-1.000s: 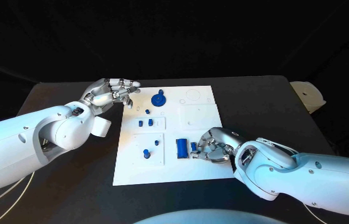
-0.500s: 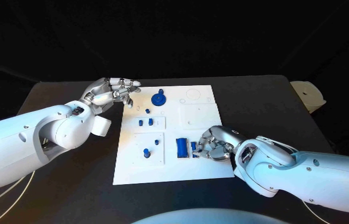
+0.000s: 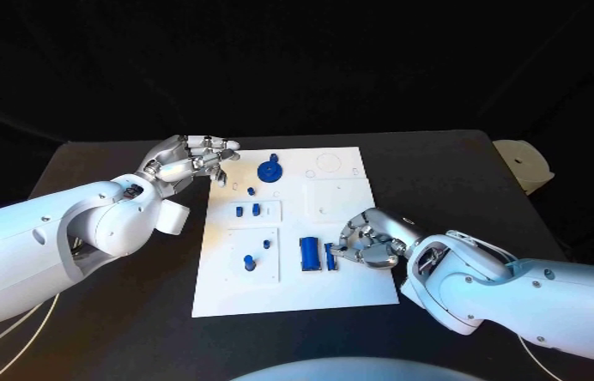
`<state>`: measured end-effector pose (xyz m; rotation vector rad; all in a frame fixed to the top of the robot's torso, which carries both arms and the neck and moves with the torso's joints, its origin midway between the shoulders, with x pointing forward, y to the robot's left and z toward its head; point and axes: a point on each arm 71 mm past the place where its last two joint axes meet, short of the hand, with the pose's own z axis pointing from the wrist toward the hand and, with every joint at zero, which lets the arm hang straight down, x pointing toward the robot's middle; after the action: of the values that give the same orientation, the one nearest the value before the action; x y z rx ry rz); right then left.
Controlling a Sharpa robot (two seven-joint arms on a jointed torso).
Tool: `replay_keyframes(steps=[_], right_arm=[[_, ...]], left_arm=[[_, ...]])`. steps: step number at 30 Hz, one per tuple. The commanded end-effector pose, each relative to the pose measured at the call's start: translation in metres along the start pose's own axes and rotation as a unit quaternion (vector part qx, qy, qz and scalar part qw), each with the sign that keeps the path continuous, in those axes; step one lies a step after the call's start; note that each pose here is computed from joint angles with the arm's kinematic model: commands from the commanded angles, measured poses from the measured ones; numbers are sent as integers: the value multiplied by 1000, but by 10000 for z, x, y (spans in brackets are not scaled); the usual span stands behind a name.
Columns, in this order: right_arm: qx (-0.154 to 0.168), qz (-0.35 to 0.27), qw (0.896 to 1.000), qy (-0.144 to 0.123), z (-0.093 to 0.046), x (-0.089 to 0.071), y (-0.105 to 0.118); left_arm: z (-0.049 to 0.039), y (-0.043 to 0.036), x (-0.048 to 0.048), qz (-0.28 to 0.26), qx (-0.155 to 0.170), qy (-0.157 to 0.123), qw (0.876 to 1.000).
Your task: Assemble the parts on the task board
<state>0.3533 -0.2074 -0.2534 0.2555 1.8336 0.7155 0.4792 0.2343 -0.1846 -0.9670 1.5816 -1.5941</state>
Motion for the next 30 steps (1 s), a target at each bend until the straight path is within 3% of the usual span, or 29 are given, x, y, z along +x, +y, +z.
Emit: replay_keyframes(steps=[1, 6, 9, 19, 23, 30], right_arm=[[-40, 99, 994, -26, 38, -148, 12], [-44, 203, 977, -36, 216, -381, -102], [-39, 262, 963, -53, 415, -544, -199], [-35, 355, 927, -115, 1053, -951, -413], [-35, 373, 919, -126, 1248, -1010, -459], [-43, 378, 916, -129, 1402, -1036, -466]], left_arm=[[12, 9, 20, -9, 6, 3, 1000], [27, 74, -9, -19, 15, -16, 1000], [45, 132, -68, -28, 25, -39, 999], [180, 298, -296, -38, 48, -123, 991], [266, 357, -350, -34, 53, -147, 987], [389, 413, -359, -22, 55, -171, 983]])
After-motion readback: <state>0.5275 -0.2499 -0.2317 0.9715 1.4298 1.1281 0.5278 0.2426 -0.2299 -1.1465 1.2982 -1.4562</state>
